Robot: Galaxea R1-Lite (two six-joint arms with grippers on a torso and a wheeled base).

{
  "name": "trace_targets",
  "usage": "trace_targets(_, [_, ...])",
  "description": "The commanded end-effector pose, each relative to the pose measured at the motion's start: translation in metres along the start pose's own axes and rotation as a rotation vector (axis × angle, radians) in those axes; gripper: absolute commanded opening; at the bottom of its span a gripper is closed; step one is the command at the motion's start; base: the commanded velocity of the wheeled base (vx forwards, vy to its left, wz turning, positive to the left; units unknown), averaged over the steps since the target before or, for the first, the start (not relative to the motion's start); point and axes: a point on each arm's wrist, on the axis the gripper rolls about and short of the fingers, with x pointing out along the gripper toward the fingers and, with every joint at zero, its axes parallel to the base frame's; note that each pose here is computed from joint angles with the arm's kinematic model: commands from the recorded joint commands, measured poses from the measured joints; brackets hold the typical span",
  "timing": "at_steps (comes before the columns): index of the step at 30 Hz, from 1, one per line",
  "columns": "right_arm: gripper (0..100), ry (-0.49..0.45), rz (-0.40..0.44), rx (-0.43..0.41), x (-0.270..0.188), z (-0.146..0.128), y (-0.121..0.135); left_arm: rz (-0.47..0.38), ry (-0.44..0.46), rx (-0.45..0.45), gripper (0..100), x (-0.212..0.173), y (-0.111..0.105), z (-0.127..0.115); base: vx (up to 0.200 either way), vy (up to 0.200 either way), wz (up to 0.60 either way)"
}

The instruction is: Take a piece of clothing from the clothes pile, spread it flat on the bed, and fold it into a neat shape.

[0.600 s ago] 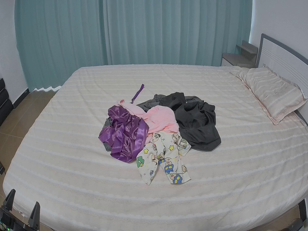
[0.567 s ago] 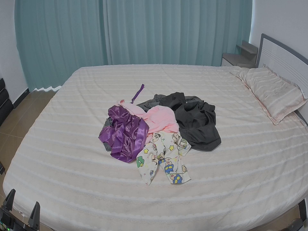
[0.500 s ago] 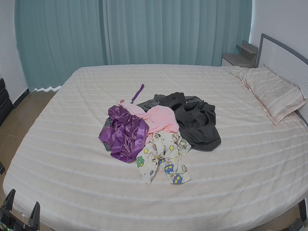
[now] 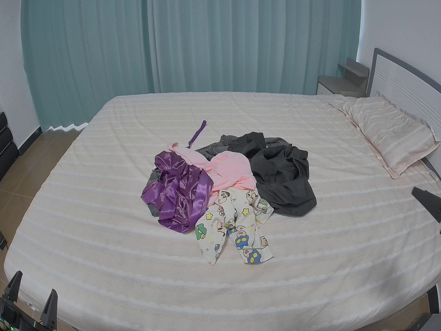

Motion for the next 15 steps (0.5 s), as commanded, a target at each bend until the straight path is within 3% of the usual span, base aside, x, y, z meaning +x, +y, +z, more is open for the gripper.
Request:
trace_targets(1, [100, 0.54, -0.099, 0.315, 0.226, -0.134, -0.001, 0.0, 0.0, 0.0, 100, 0.0, 0.0, -0.005, 0.0, 0.0, 0.0])
trace_targets(15, [100, 0.559, -0.164, 0.266, 0.264, -0.174, 0.003, 0.0, 0.0, 0.0, 100, 0.0, 0.0, -0.005, 0.0, 0.0, 0.0])
